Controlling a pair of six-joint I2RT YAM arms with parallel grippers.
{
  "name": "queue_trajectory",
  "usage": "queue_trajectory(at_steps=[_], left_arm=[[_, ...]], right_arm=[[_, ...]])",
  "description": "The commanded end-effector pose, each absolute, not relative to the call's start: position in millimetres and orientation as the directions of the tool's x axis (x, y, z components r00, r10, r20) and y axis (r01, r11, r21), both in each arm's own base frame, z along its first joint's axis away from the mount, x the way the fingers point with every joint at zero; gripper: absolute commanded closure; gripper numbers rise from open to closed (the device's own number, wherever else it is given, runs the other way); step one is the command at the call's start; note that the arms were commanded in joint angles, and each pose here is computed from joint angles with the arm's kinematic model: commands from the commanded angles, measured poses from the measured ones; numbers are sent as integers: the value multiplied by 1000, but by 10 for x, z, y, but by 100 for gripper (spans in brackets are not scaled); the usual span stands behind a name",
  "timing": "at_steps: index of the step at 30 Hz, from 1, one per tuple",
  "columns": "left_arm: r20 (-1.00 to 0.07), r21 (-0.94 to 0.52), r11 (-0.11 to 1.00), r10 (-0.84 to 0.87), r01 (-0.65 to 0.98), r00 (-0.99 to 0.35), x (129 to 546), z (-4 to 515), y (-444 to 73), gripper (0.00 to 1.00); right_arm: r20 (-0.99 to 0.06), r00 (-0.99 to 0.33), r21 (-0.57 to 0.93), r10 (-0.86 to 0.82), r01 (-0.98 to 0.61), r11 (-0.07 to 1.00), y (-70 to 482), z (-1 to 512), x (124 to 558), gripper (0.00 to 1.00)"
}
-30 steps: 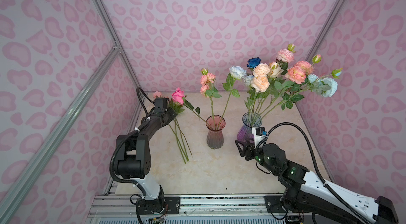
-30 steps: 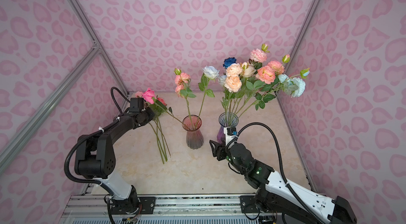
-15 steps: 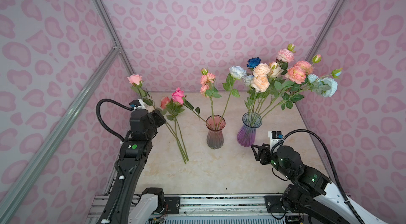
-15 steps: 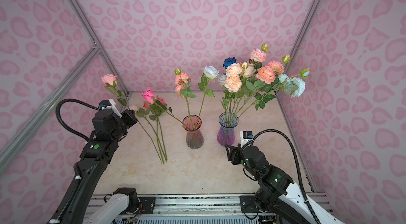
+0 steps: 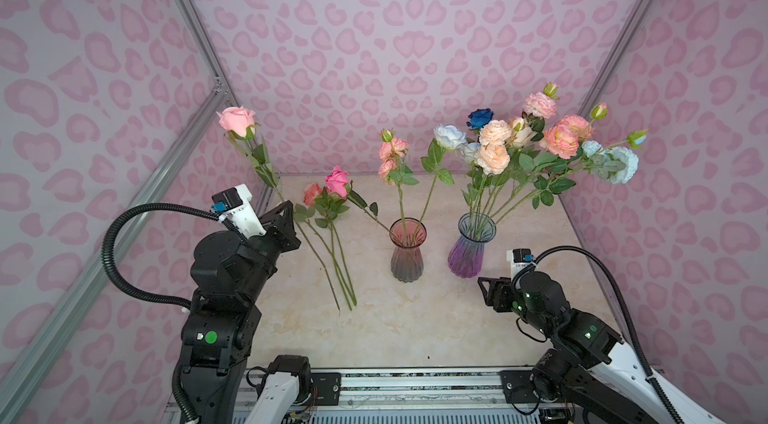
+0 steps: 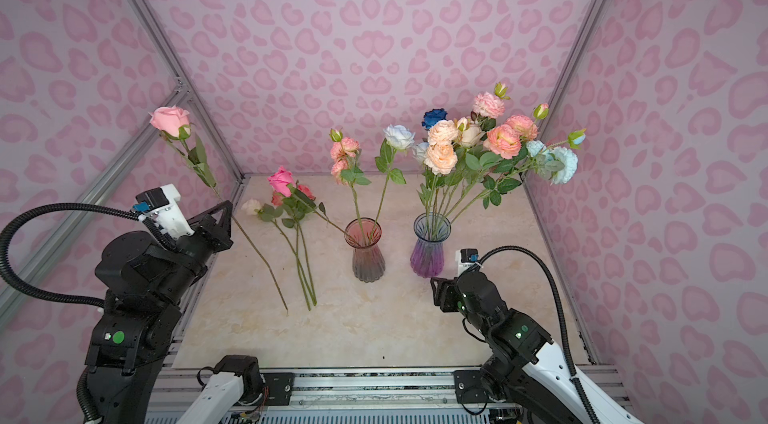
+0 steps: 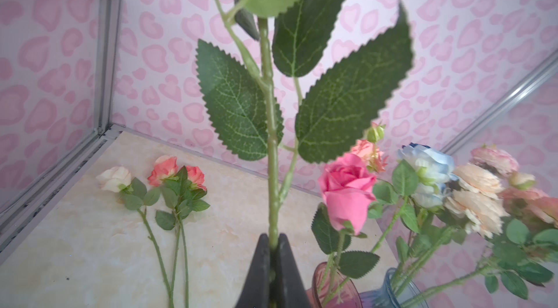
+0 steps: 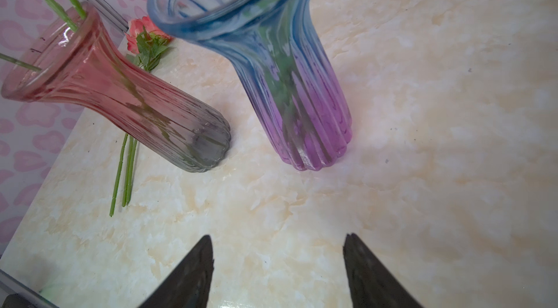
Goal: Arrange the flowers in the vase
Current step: 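Lift the light pink rose upward with the left gripper, then carry the light pink rose with the left gripper over the blue-purple vase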
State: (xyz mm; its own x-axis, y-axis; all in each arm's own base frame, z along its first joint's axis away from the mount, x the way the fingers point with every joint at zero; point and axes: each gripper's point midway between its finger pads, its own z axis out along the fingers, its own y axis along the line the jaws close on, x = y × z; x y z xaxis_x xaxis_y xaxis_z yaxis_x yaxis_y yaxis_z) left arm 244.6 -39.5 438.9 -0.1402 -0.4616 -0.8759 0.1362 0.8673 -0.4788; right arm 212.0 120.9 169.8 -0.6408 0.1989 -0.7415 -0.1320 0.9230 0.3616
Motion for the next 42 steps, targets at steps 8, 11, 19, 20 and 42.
queue_trajectory(at_steps=[8, 11, 19, 20, 42], left_arm=[[-890, -434, 800, -451, 413, -62, 2135, 5001, -755, 97], [-892, -428, 779, -447, 458, -73, 2168, 5061, -869, 97], [-939, -312, 748, -336, 586, -71, 2239, 5227, -1444, 97], [-947, -285, 743, -316, 606, -58, 2223, 5278, -1534, 97], [-940, -12, 617, -275, 787, 202, 2688, 5585, -3015, 97]], right_arm=[[-764, -604, 369, 227, -122, 921, 1148, 1795, 2270, 31], [-762, -611, 369, 216, -135, 920, 1204, 1811, 2324, 31], [-778, -594, 350, 203, -143, 926, 1220, 1912, 2398, 31], [-779, -591, 352, 207, -140, 925, 1213, 1916, 2399, 31], [-799, -542, 402, 262, -158, 902, 1232, 2015, 2420, 31]])
